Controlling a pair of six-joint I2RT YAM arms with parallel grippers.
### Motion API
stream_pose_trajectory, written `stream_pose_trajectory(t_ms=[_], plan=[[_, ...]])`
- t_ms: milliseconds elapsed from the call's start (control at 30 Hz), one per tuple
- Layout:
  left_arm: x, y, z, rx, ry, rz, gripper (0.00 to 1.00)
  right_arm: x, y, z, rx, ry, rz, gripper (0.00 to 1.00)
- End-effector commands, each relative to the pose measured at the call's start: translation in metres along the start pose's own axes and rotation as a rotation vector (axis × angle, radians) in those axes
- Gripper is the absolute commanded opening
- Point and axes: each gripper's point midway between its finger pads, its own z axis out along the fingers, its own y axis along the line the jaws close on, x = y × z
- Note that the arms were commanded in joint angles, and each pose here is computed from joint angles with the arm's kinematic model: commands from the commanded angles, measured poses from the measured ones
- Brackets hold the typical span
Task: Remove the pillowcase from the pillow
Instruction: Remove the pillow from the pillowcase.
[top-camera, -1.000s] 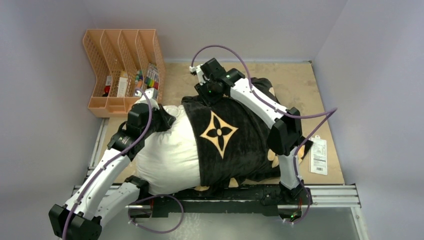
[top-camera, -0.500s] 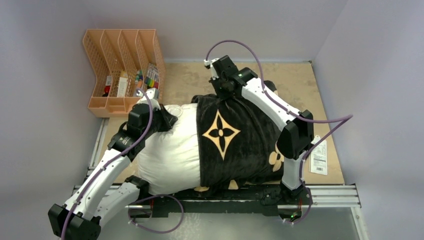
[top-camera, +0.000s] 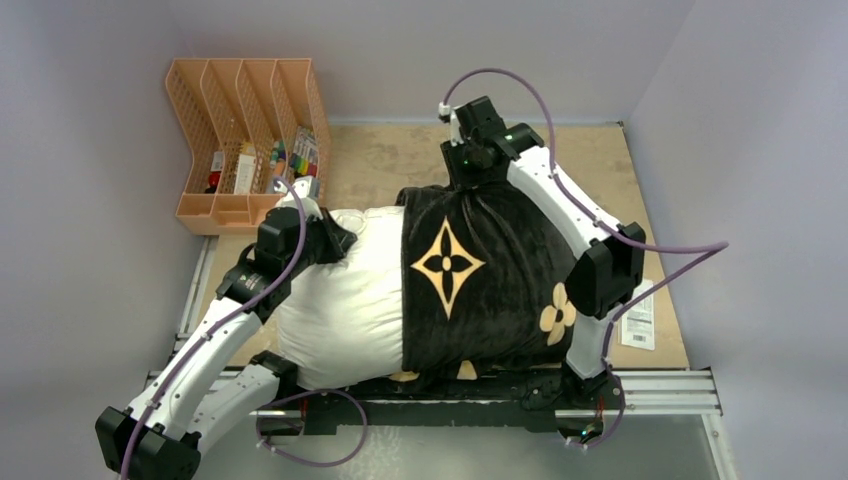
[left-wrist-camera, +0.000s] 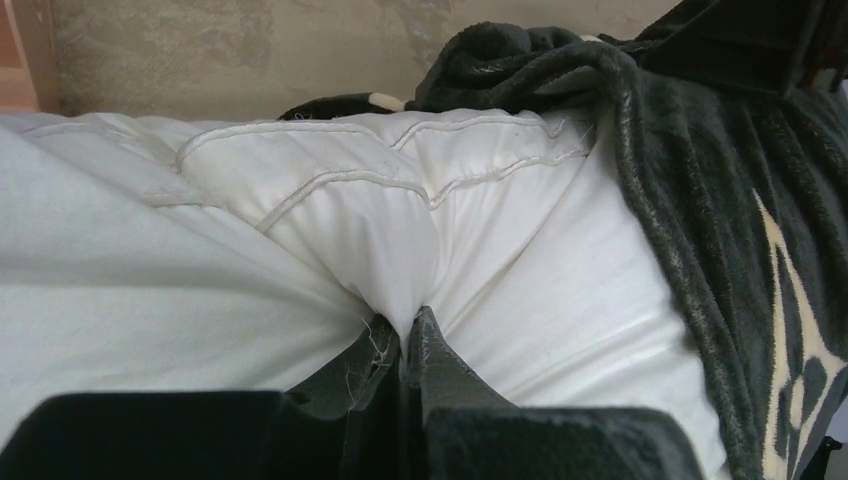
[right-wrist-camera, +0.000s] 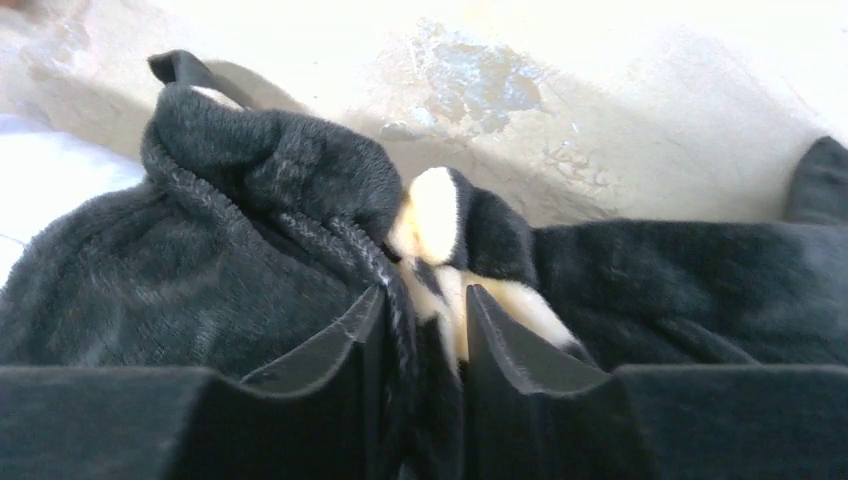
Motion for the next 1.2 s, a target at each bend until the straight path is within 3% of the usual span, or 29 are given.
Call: stream_pose_trajectory(t_ms=[0,200,333,467,533,567,667,733,767,800,900,1000,1133,1167], plan=[[0.040,0.026,-0.007,-0.094,0.144,0.013,0.00,-0.051,-0.032,-0.081,0.021,-0.252,0.030,0.45],[0.040,0.025,-0.007,-0.088,0.146,0.014,0.00,-0.021,-0.045,-0.112,0.085,-0.276,0.074,0.77],[0.042,0.026,-0.006,-0.091,0.152,0.013,0.00,0.010,-0.031,-0.105,-0.006,-0.198,0.016,0.86],[0.043,0.027,-0.005,-0.095,0.158,0.013,0.00,0.041,0.035,-0.083,-0.275,-0.093,-0.024,0.91],[0.044,0.027,-0.004,-0.095,0.163,0.013,0.00,0.054,0.044,-0.064,-0.178,-0.053,-0.100,0.90],[0.044,0.027,-0.004,-0.094,0.164,0.012,0.00,0.059,0.039,-0.054,-0.106,-0.022,-0.133,0.86],[0.043,0.026,-0.006,-0.094,0.157,0.014,0.00,0.070,-0.018,-0.043,0.245,0.056,-0.069,0.54],[0.042,0.027,-0.007,-0.101,0.147,0.014,0.00,0.063,-0.047,-0.049,0.354,0.011,-0.042,0.31],[0.042,0.027,-0.007,-0.105,0.147,0.013,0.00,0.059,-0.061,-0.049,0.374,-0.019,0.003,0.12],[0.042,0.027,-0.007,-0.108,0.145,0.014,0.00,0.053,-0.076,-0.058,0.373,-0.066,0.058,0.02],[0.043,0.030,-0.007,-0.123,0.151,0.015,0.00,0.046,-0.132,-0.077,0.449,-0.167,0.182,0.00],[0.044,0.030,-0.005,-0.126,0.157,0.017,0.00,0.042,-0.166,-0.088,0.465,-0.189,0.252,0.00],[0.046,0.030,-0.004,-0.126,0.165,0.017,0.00,0.027,-0.141,-0.084,0.291,-0.179,0.220,0.00],[0.046,0.030,-0.003,-0.126,0.166,0.017,0.00,0.021,-0.125,-0.083,0.204,-0.188,0.207,0.05]])
